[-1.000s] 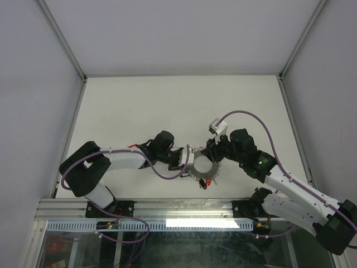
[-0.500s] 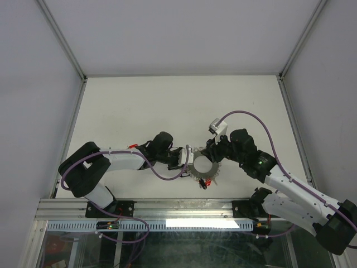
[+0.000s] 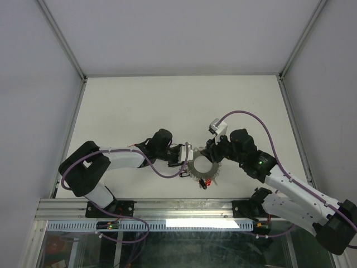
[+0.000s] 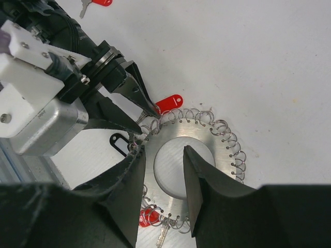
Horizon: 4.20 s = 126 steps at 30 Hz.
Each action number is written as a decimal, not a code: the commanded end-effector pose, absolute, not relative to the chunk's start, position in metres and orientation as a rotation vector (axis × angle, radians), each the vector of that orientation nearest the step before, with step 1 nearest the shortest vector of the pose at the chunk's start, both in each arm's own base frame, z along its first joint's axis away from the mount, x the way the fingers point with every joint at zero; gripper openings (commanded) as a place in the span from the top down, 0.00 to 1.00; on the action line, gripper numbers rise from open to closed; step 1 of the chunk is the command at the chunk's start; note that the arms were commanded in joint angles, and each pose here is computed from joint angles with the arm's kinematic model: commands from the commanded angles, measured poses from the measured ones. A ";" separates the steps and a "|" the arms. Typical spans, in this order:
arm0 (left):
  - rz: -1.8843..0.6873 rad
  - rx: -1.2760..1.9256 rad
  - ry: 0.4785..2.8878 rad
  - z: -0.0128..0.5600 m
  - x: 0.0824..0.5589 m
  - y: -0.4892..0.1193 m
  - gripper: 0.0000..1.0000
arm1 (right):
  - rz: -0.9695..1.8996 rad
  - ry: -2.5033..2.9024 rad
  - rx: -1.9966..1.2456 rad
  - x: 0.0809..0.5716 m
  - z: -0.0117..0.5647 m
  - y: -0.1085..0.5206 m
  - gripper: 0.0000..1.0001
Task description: Put the keys on the keyring
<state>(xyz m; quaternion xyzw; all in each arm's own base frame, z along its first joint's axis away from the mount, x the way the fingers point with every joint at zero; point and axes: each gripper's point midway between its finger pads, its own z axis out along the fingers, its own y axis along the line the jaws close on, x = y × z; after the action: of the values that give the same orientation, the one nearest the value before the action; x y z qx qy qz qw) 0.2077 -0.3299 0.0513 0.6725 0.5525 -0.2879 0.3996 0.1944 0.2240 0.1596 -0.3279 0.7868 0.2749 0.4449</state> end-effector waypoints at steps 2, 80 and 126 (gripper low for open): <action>-0.722 1.700 1.334 0.060 0.220 -0.339 0.65 | 0.716 1.898 -0.793 0.196 0.175 0.229 0.62; -0.834 1.545 1.339 0.086 0.209 -0.337 1.00 | 0.637 1.609 -1.443 0.172 0.161 0.240 0.63; -1.058 0.939 1.641 0.079 0.205 -0.330 0.69 | 0.640 1.753 -1.339 0.171 0.155 0.238 0.58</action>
<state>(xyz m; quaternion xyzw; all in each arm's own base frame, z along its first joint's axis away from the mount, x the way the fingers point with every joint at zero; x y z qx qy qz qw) 0.2076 -0.3178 0.0660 0.4293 0.6609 -0.4130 0.4564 0.1645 0.2315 0.1311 -0.5427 0.7055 0.2520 0.3799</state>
